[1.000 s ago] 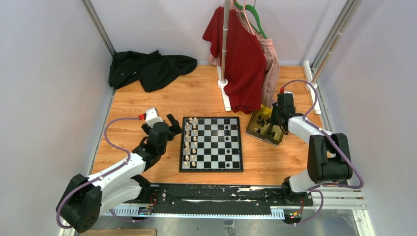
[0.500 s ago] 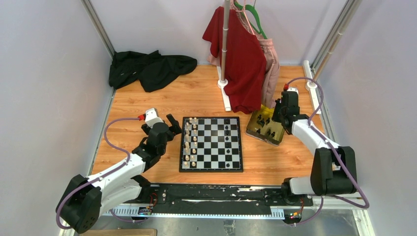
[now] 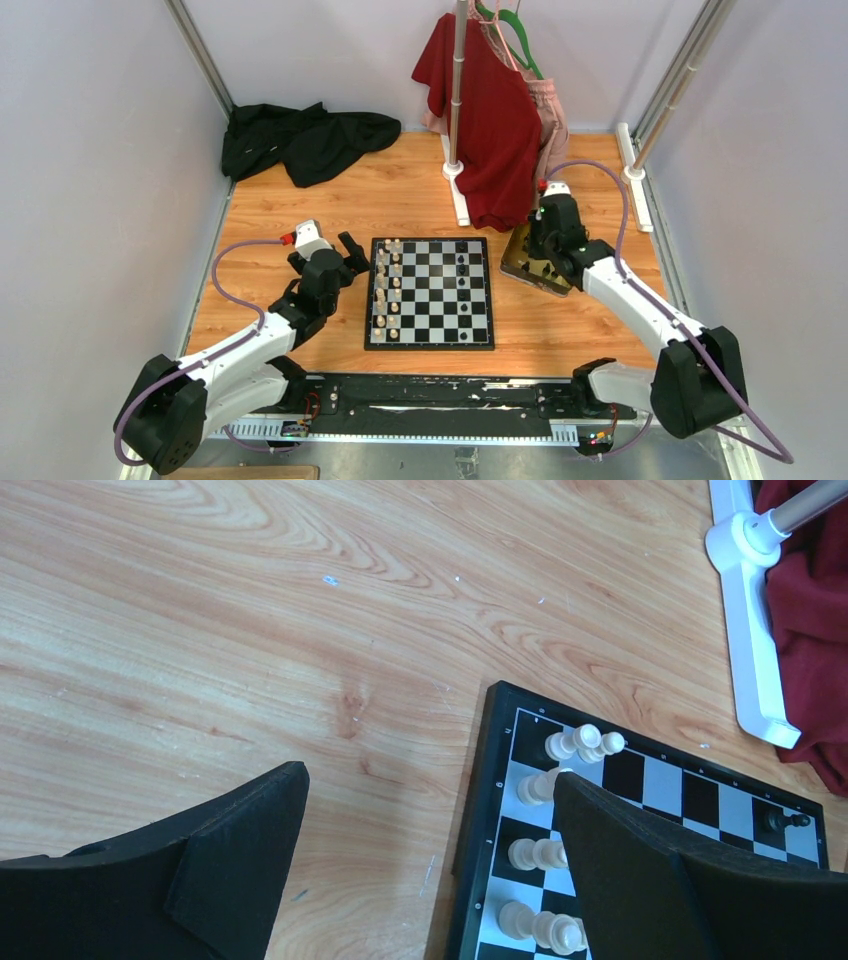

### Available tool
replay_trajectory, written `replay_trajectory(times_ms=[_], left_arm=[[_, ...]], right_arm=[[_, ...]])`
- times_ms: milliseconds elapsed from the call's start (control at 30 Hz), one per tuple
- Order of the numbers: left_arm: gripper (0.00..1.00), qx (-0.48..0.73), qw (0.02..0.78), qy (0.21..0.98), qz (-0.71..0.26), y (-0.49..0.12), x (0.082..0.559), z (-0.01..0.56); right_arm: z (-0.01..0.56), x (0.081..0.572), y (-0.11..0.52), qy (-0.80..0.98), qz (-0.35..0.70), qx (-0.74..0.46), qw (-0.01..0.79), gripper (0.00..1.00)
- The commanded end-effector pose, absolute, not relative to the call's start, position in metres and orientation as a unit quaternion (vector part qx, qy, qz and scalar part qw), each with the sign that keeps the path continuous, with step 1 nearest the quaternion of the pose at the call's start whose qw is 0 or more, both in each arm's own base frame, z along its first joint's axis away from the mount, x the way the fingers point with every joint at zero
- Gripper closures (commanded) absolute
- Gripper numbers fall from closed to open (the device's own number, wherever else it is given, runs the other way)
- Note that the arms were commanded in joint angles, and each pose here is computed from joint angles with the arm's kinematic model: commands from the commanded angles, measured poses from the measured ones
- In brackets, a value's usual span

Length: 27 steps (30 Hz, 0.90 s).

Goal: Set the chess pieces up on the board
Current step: Place the chess piece on the chessboard.

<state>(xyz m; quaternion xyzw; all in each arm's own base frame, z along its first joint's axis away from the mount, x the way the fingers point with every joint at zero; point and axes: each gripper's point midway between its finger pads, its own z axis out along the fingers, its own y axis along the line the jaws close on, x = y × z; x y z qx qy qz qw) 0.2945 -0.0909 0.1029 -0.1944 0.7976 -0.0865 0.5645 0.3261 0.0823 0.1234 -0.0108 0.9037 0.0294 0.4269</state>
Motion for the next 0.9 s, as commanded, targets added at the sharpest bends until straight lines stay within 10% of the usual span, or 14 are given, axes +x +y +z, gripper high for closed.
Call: replay_trajectory(times_ms=[0, 867], left_arm=[[0.00, -0.203, 0.572, 0.790, -0.089, -0.090, 0.294, 0.104], [0.00, -0.204, 0.570, 0.790, -0.092, -0.089, 0.291, 0.102]], right_arm=[[0.135, 0.306, 0.103, 0.906, 0.016, -0.067, 0.418, 0.98], [0.098, 0.241, 0.214, 0.901, 0.082, -0.222, 0.362, 1.00]])
